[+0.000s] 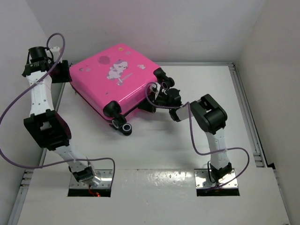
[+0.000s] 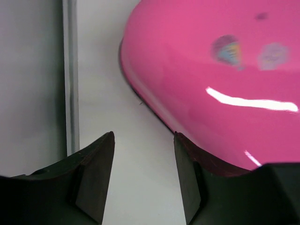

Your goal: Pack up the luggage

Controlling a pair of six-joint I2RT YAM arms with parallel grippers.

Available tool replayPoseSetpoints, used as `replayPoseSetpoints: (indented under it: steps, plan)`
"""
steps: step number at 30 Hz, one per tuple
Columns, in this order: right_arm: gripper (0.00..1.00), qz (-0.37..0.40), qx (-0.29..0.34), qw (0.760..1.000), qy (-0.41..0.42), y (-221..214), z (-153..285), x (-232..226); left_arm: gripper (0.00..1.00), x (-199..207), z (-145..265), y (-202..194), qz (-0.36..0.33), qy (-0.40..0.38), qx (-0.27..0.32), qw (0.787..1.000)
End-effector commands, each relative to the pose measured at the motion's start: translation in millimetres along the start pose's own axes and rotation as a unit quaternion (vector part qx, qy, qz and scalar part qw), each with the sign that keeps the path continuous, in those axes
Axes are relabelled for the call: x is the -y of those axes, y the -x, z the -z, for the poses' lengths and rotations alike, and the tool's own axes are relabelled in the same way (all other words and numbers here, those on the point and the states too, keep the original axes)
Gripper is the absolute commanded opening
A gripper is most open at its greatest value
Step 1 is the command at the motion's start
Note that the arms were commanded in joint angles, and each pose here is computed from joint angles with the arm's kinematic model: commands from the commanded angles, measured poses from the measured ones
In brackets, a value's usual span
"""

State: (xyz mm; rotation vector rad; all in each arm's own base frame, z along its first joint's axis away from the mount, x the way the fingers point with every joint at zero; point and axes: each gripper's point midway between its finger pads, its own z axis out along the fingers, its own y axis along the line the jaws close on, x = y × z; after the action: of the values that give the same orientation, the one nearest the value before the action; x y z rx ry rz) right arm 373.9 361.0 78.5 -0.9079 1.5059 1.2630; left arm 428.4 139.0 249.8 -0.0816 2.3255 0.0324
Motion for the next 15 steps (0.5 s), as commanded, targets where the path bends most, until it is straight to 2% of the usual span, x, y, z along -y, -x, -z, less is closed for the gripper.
replayPoseSetpoints:
  steps: [1,3,4,5,8,9,12,15]
  plan:
    - [0.0,0.18,0.11,0.976,-0.045,114,-11,4,0.58,-35,-12,-33,0.091,0.039,-0.055,0.994]
    - [0.0,0.184,0.105,0.975,-0.065,118,-1,3,0.59,-37,-31,-47,0.128,0.023,-0.077,0.989]
    - [0.0,0.182,0.088,0.976,-0.081,103,8,8,0.62,-32,-35,-49,0.15,0.012,-0.08,0.985]
    - [0.0,0.193,0.097,0.972,-0.09,119,18,4,0.62,-31,-41,-55,0.162,0.011,-0.09,0.983]
    - [0.0,0.185,0.054,0.971,-0.142,98,43,20,0.64,-25,-55,-48,0.168,0.008,-0.073,0.983]
    - [0.0,0.201,0.065,0.965,-0.159,116,52,19,0.64,-24,-57,-45,0.162,0.013,-0.069,0.984]
    - [0.0,0.205,0.042,0.955,-0.208,111,80,35,0.65,-30,-57,-27,0.159,0.022,-0.042,0.986]
    - [0.0,0.198,0.031,0.951,-0.237,109,91,47,0.66,-21,-47,-12,0.121,0.012,-0.02,0.992]
